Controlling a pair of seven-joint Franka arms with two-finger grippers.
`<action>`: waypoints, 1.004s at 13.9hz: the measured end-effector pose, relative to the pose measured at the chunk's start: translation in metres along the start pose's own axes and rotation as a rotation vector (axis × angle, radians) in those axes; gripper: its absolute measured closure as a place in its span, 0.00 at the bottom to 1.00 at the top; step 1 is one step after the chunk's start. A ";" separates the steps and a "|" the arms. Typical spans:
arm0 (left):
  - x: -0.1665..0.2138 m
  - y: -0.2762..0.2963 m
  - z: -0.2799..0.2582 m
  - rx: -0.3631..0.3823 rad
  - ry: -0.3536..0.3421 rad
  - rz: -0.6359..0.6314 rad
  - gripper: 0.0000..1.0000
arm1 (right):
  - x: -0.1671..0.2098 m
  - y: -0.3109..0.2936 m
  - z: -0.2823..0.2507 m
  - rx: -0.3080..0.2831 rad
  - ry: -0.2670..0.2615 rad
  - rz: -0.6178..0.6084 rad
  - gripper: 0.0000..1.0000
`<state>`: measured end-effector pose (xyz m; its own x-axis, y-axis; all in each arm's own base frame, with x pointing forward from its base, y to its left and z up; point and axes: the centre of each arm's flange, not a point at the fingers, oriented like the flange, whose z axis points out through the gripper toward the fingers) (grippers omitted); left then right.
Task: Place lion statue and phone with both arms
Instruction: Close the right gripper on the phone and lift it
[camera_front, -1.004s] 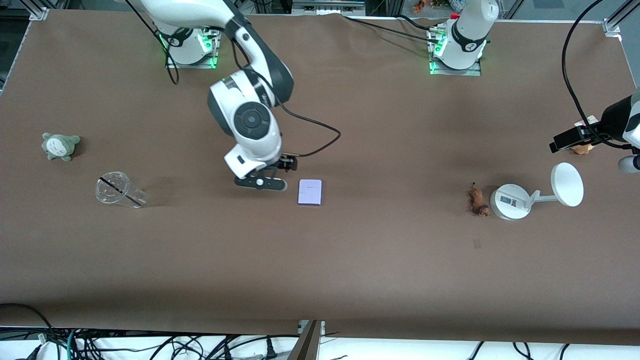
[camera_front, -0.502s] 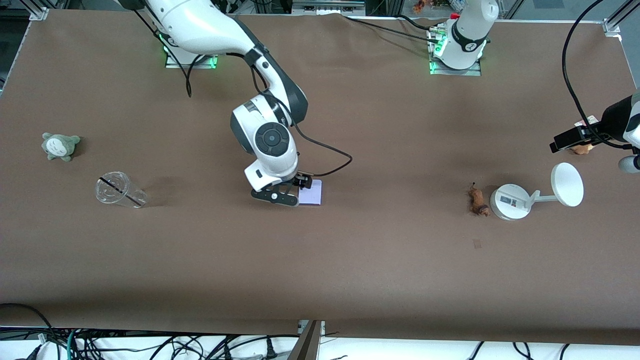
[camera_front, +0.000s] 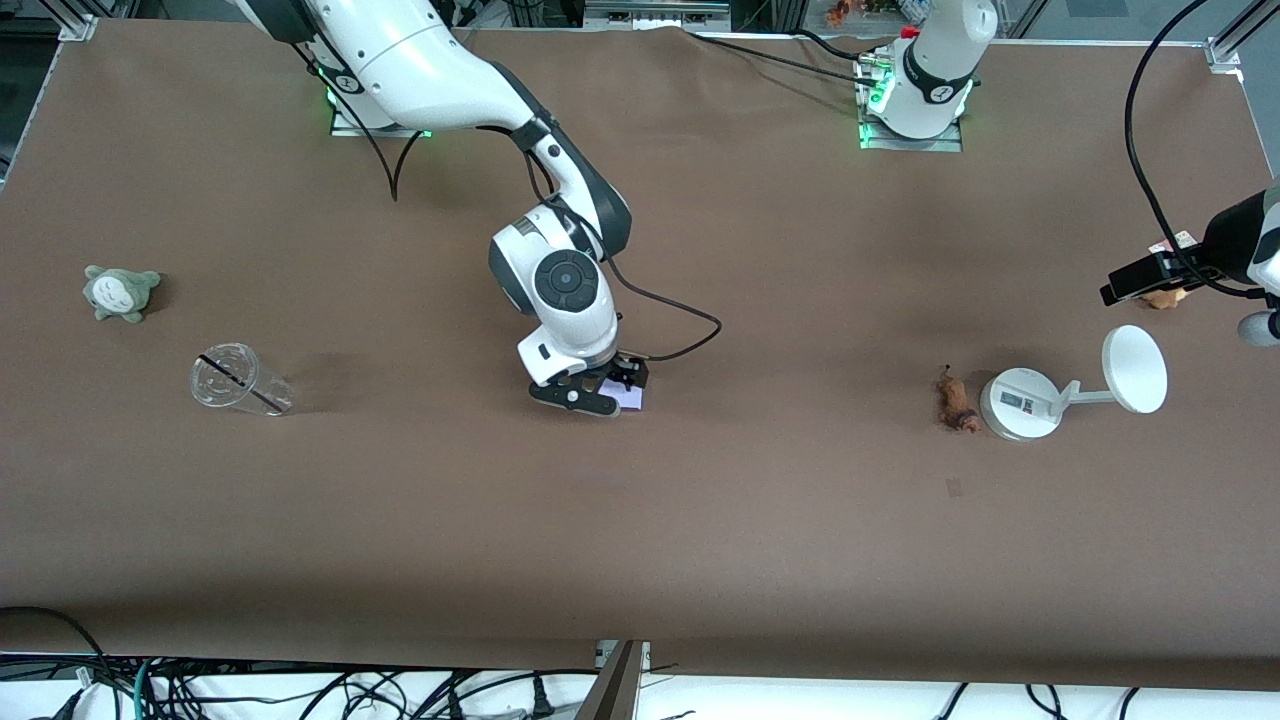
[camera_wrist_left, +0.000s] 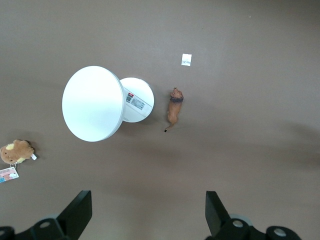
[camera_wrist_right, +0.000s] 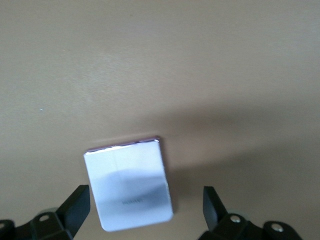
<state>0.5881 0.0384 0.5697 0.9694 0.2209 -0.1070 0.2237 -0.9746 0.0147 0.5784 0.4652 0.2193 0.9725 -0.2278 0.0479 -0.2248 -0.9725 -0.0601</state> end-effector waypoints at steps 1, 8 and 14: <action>0.000 0.000 0.000 0.000 0.000 0.000 0.00 | -0.002 -0.004 0.005 0.007 0.005 -0.005 0.00; 0.000 0.000 0.000 0.000 0.000 0.000 0.00 | -0.008 -0.021 0.023 0.016 0.014 -0.156 0.00; 0.000 0.000 0.000 0.000 0.000 -0.001 0.00 | -0.007 -0.019 0.029 0.008 0.011 -0.224 0.00</action>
<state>0.5881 0.0387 0.5697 0.9693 0.2214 -0.1071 0.2242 -0.9744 0.0147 0.5776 0.4864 0.1908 0.9974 -0.0061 0.0713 -0.0022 -0.9985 -0.0544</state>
